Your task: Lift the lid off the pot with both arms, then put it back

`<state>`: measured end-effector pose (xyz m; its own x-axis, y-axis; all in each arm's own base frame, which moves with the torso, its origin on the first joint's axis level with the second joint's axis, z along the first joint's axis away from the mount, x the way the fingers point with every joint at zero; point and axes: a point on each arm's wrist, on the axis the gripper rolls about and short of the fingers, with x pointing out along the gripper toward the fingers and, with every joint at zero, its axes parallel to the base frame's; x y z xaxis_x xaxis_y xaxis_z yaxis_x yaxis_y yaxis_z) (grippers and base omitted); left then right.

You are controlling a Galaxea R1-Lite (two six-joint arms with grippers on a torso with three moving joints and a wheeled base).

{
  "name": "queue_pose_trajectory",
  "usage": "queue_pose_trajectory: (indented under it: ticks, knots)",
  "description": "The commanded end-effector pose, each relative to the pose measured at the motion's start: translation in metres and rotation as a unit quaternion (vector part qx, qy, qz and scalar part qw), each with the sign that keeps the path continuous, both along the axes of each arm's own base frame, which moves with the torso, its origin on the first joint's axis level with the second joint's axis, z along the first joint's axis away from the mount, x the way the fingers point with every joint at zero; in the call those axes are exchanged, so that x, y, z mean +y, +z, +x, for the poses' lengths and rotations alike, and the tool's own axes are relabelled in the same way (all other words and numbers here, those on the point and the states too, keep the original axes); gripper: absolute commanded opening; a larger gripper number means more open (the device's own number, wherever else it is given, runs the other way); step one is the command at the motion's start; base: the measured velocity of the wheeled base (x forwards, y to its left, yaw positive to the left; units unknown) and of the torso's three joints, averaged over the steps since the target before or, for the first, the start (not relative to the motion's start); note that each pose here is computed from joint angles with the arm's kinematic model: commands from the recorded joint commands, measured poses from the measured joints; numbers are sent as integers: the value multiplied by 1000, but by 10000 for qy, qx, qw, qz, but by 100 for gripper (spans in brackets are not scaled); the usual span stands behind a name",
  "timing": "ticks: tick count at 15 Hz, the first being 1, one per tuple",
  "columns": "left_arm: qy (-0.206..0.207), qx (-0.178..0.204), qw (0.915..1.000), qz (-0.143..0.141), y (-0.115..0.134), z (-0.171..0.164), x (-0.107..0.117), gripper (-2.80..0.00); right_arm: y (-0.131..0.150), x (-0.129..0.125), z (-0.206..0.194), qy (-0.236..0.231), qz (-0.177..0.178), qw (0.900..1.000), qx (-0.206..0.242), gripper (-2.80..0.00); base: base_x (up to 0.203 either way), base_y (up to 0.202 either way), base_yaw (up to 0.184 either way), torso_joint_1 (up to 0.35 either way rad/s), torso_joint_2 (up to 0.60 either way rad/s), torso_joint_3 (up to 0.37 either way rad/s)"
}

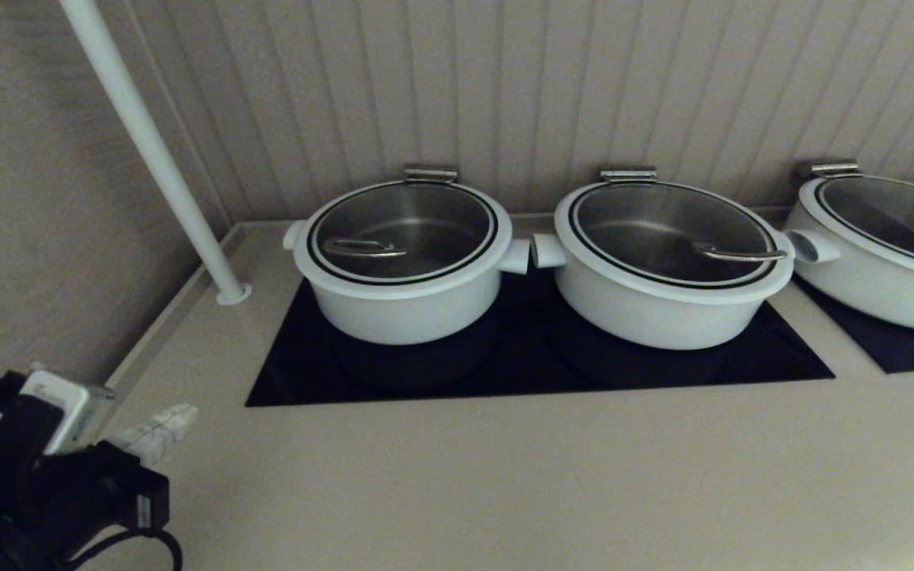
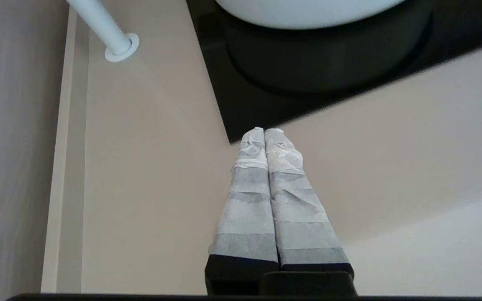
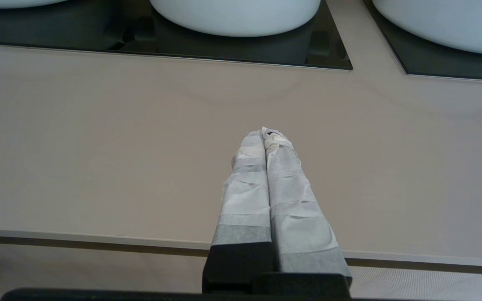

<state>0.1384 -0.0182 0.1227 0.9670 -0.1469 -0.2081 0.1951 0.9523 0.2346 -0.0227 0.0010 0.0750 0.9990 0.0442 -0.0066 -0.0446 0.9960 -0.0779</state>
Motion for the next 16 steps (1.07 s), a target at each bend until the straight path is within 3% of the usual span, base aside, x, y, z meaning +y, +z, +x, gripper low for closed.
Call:
queue_pose_trajectory:
  ticks: [1,7,16]
  knots:
    - [8,-132,9999,-16,2,-10,2,-280,0,0,0,1,-4,10000,-2,-280,0,0,0,0,0,0]
    - [196,-349,9992,-34,9,-23,6,-280,0,0,0,1,-7,10000,-3,-280,0,0,0,0,0,0]
    - [299,-378,9988,-28,2,-84,13,-280,0,0,0,1,-7,10000,-3,-280,0,0,0,0,0,0]
